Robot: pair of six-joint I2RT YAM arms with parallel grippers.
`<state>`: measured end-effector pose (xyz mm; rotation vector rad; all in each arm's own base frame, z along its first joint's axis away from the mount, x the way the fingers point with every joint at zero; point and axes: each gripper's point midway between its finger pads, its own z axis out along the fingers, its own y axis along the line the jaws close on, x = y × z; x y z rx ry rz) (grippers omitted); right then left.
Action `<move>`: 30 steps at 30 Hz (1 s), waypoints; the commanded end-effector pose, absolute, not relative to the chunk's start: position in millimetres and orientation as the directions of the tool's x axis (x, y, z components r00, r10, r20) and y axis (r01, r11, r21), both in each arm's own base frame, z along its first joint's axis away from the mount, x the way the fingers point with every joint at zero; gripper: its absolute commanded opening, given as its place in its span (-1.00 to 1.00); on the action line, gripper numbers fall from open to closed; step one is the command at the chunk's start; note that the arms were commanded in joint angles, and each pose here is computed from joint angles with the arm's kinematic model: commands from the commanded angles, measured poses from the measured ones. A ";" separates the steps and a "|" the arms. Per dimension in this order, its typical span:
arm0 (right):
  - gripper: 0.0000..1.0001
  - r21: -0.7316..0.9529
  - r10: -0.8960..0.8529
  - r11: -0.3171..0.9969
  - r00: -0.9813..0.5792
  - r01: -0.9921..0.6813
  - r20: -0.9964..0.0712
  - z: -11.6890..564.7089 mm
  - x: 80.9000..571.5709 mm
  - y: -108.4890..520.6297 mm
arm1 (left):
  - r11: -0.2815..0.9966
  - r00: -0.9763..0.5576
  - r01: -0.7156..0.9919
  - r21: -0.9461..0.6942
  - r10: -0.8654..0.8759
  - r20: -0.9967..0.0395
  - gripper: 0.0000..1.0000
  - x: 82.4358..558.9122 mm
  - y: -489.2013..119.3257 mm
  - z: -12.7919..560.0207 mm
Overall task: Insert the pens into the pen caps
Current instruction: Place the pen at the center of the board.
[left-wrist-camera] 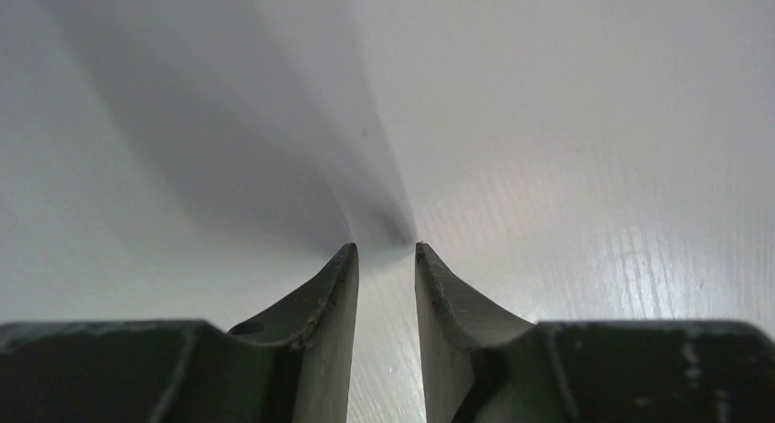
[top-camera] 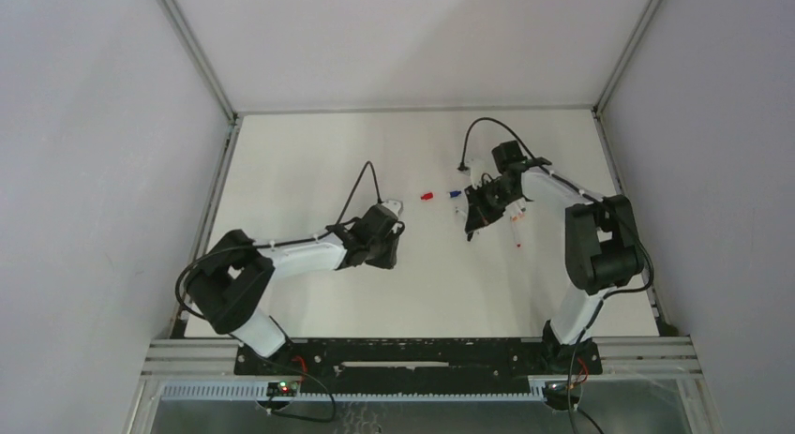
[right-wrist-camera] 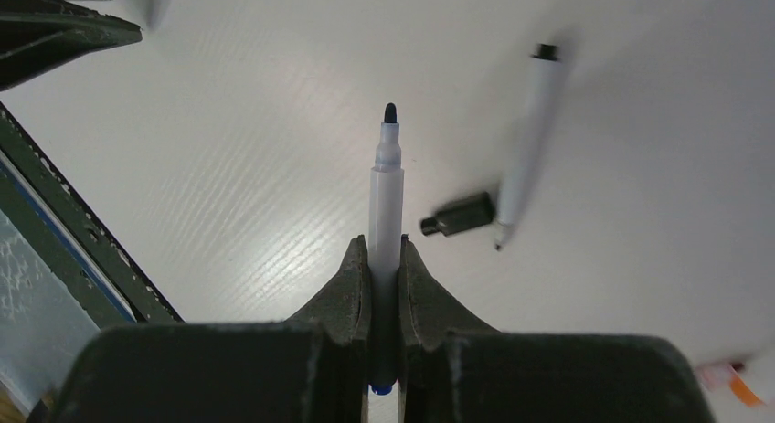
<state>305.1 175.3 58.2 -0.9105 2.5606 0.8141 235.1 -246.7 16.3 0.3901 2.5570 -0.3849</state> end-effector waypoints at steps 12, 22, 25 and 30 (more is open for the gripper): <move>-1.00 0.215 -0.375 0.819 -0.779 -0.532 -0.503 70.4 355.3 110.9 | 0.873 -0.715 0.406 -0.269 0.121 -0.688 -0.25 237.1 -257.4 73.3; -0.99 0.167 -0.424 0.845 -0.828 -0.507 -0.366 24.6 350.9 103.7 | 0.758 -0.543 0.490 -0.432 -0.122 -0.831 -0.21 229.8 -260.4 136.4; -0.92 0.151 -0.444 0.847 -0.835 -0.509 -0.324 14.3 348.2 103.4 | 0.748 -0.533 0.499 -0.438 -0.133 -0.835 -0.21 227.2 -259.1 140.9; -0.68 0.150 -0.455 0.849 -0.845 -0.507 -0.283 5.5 344.1 102.3 | 0.731 -0.512 0.513 -0.450 -0.161 -0.844 -0.20 224.1 -257.1 149.8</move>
